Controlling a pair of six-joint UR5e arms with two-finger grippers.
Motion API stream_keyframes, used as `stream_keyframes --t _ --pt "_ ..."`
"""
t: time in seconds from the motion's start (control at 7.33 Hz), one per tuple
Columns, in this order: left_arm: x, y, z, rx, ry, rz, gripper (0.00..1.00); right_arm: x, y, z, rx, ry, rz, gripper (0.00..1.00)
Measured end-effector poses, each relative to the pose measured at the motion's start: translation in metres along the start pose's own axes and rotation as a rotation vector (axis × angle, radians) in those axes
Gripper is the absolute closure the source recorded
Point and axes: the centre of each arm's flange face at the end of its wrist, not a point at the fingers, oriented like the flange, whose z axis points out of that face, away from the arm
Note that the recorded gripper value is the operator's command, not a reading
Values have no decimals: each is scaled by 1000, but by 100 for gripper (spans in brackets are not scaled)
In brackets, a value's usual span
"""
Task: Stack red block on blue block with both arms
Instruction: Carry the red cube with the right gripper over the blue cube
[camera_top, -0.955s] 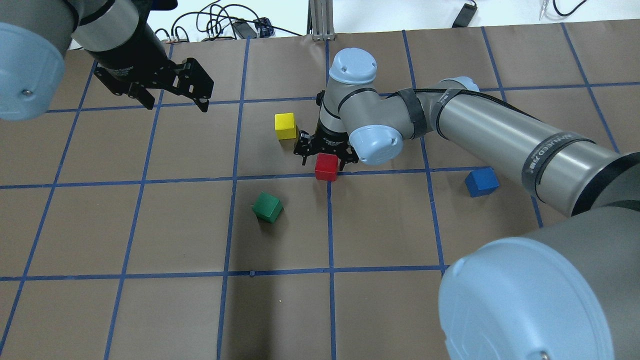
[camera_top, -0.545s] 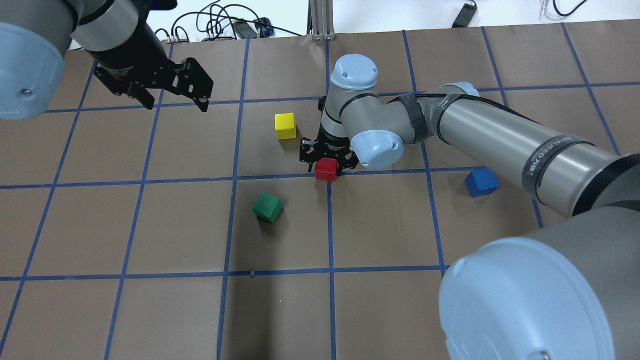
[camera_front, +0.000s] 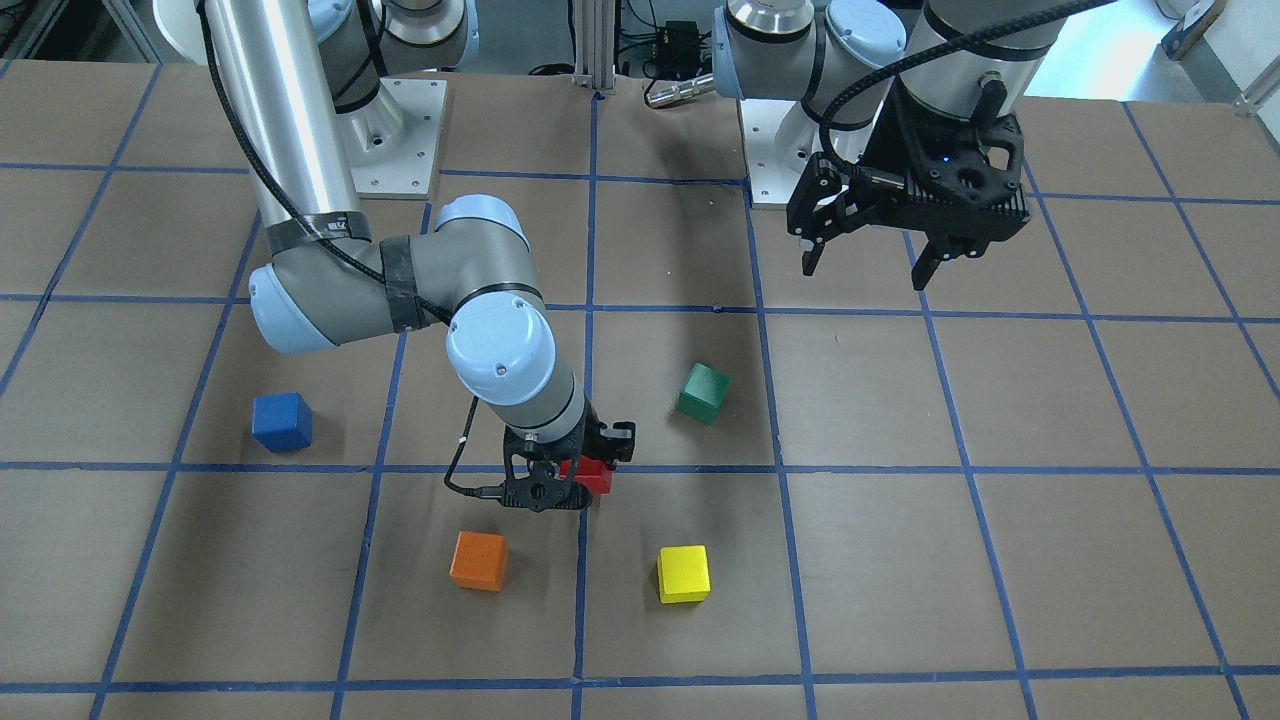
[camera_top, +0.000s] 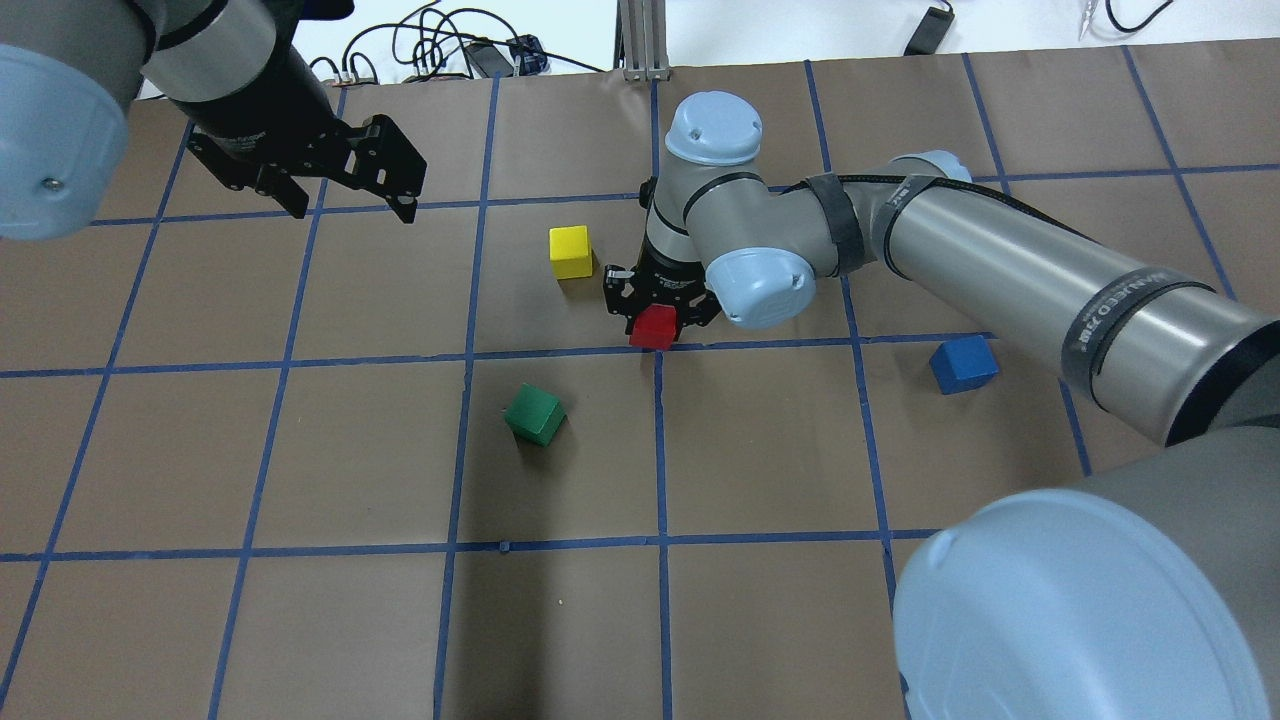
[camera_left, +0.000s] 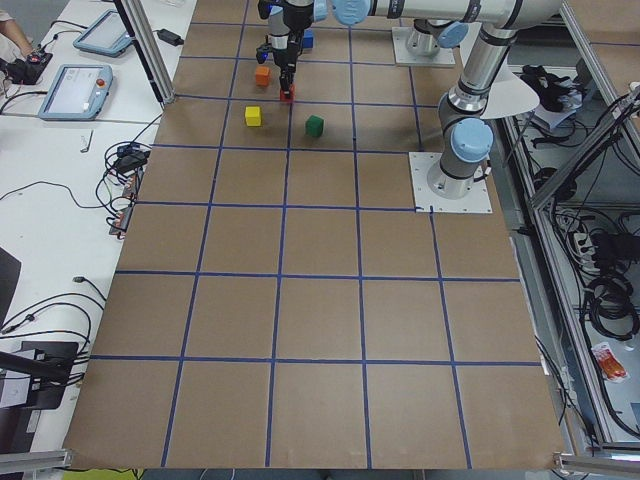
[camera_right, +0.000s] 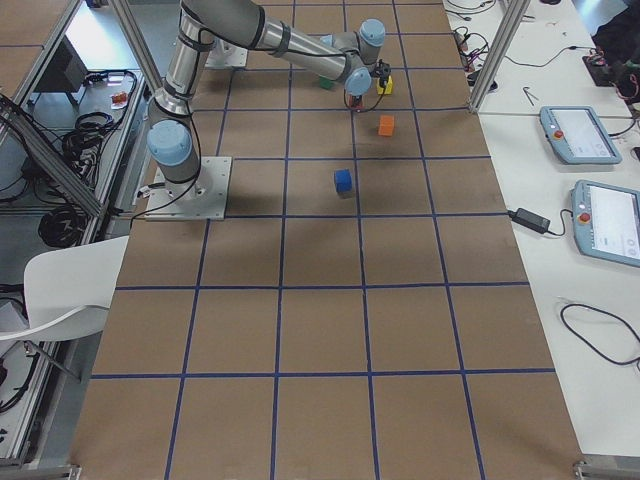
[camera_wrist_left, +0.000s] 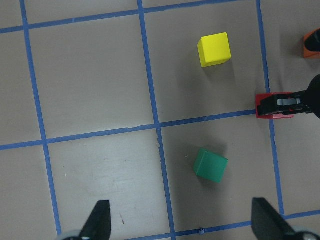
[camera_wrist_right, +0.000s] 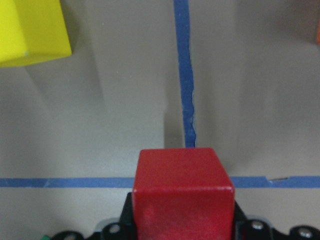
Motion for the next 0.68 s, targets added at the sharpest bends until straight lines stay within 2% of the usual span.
stream_keyframes --t 0.27,0.41,0.68 --pt "0 0 0 2 0 0 0 30 -6 -60 20 26 43 100" --pt "0 0 0 3 -1 0 0 61 -9 -91 3 43 53 100" --pt "0 0 0 4 -1 0 0 130 -3 -140 -53 116 17 100"
